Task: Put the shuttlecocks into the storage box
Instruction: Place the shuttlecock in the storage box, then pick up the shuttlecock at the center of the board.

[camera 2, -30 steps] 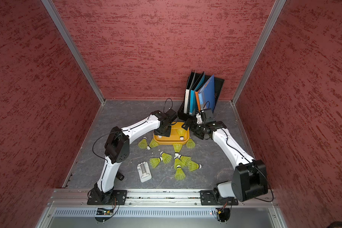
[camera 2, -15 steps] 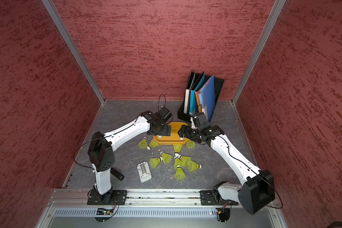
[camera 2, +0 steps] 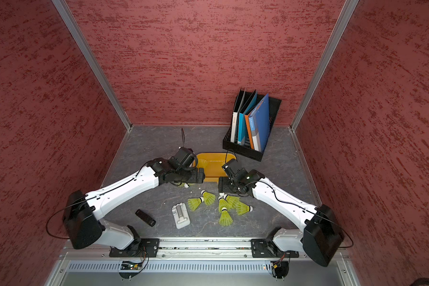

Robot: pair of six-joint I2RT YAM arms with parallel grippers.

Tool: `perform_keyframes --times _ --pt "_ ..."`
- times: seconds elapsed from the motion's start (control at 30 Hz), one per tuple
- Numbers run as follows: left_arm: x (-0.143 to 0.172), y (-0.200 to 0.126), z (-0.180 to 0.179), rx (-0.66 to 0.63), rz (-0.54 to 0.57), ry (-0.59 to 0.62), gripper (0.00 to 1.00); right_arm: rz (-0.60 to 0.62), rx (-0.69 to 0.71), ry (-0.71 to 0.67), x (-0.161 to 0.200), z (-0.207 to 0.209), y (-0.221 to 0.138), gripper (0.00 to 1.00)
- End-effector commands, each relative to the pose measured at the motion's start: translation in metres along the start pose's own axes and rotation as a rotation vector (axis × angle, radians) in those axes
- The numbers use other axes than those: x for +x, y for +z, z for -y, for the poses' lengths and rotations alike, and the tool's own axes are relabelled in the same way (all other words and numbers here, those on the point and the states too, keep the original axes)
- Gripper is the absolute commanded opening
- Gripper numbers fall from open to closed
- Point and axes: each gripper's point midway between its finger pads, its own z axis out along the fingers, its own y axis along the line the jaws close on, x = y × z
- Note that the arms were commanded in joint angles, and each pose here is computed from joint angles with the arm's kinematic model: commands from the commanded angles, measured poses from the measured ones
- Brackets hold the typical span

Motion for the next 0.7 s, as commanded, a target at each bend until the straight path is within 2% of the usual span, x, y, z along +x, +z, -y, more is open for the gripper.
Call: perform_keyframes --times 0.0,0.23,0.43,0.67 --pt "0.006 -0.012 0.016 0.122 0.033 0.006 1.00 0.036 0.037 -0.024 -0.004 0.001 0.011 0.78" --pt "0.036 -0.025 0.006 0.164 0.033 -0.002 1.00 0.017 0.052 -0.048 0.000 -0.004 0.034 0.70" --pt "0.053 -0.030 0.011 0.255 0.033 0.004 1.00 -0.014 0.088 -0.050 0.005 0.001 0.055 0.64" --pt "0.071 -0.027 0.003 0.285 0.026 -0.014 1.00 -0.035 0.113 -0.033 0.010 0.005 0.068 0.62"
